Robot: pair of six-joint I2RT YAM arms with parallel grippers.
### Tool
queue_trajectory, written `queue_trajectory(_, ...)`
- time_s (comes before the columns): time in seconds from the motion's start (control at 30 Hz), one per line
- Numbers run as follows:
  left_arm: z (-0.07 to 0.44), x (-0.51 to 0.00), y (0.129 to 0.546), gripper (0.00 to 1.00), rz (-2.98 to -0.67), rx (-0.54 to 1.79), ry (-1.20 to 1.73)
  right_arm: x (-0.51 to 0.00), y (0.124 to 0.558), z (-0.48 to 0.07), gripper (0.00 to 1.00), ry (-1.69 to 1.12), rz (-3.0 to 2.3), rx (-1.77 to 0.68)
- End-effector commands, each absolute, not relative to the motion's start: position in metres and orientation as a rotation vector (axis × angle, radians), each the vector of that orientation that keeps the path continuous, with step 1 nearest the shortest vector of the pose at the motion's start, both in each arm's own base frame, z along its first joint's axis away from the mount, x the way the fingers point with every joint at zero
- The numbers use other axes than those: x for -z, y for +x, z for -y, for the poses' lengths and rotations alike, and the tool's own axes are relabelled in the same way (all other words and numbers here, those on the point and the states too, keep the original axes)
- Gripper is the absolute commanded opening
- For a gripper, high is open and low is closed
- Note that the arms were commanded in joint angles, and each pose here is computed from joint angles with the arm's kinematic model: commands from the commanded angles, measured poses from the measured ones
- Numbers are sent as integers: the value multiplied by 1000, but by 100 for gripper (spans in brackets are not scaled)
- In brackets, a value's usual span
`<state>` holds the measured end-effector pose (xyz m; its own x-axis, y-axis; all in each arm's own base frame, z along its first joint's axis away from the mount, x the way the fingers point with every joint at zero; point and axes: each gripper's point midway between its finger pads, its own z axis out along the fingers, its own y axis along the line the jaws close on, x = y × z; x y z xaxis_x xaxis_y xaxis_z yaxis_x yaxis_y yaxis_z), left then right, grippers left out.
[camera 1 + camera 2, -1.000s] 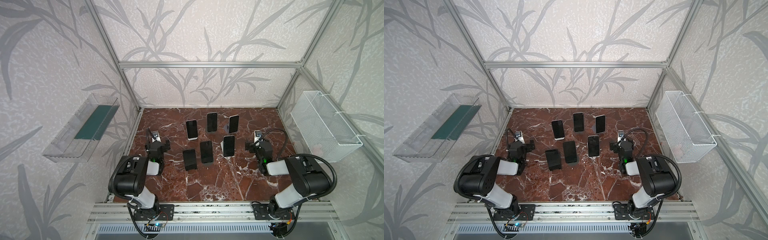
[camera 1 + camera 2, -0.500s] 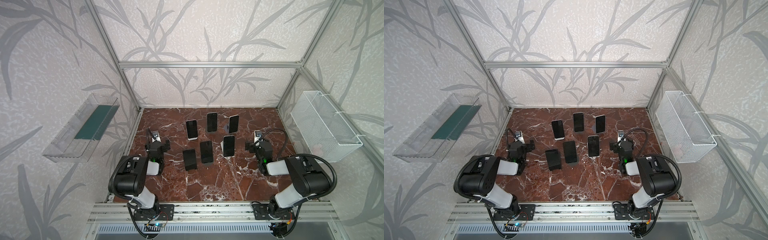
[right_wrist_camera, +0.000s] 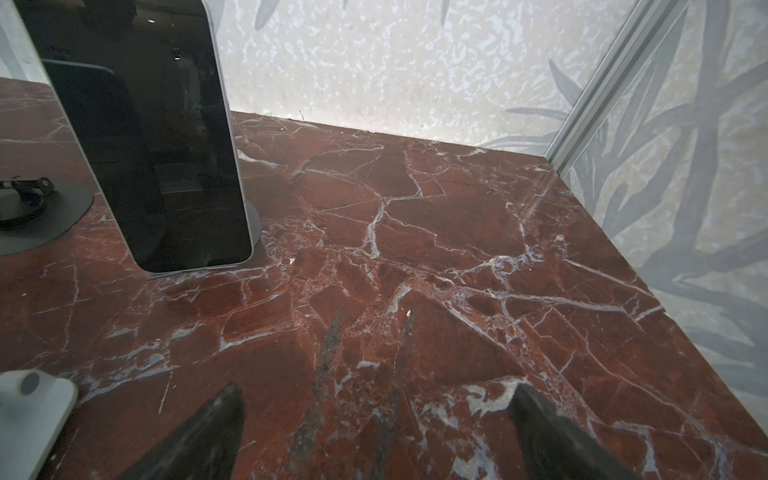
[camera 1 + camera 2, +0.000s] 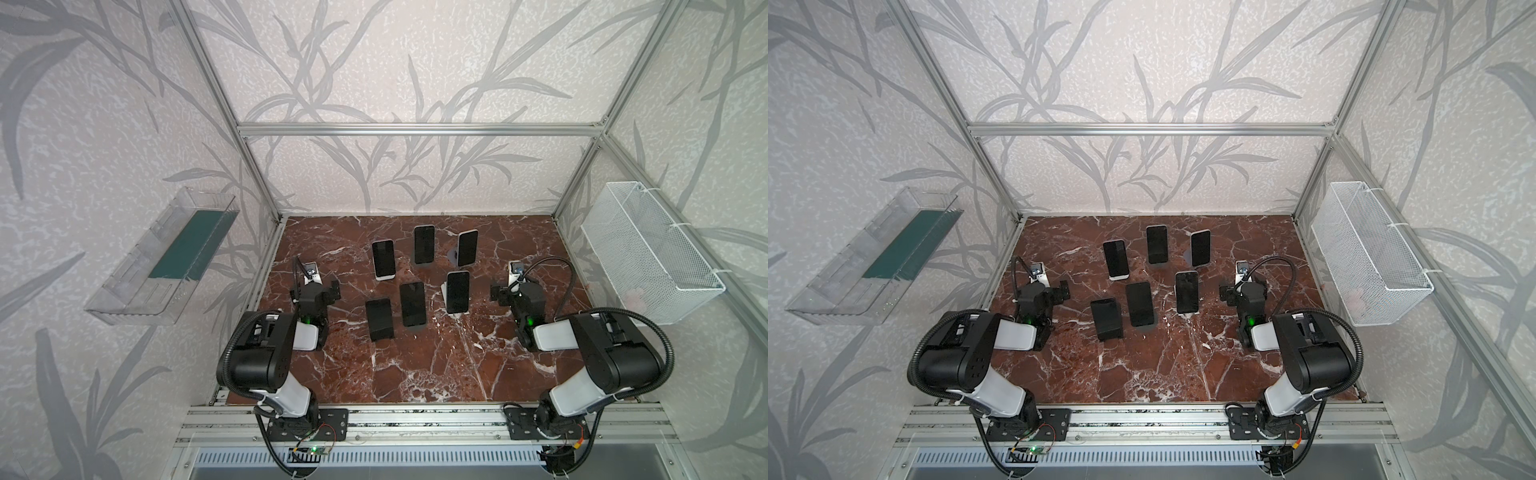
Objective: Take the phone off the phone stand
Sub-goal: 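Reach right gripper to the teal phone while left arm moves farther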
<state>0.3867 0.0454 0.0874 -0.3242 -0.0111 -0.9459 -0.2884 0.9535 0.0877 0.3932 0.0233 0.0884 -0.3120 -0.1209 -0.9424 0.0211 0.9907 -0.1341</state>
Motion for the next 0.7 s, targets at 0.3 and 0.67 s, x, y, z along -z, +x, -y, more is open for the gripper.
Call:
queue_trajectory(0.3,-57,-230,375,99,-1794,-261,-371,-144,409,-5,99,50,-1988,245)
queue_trajectory(0.67,-58,-332,327,99,-1645,153,-767,-284,370,-20,99,609,-1811,-560)
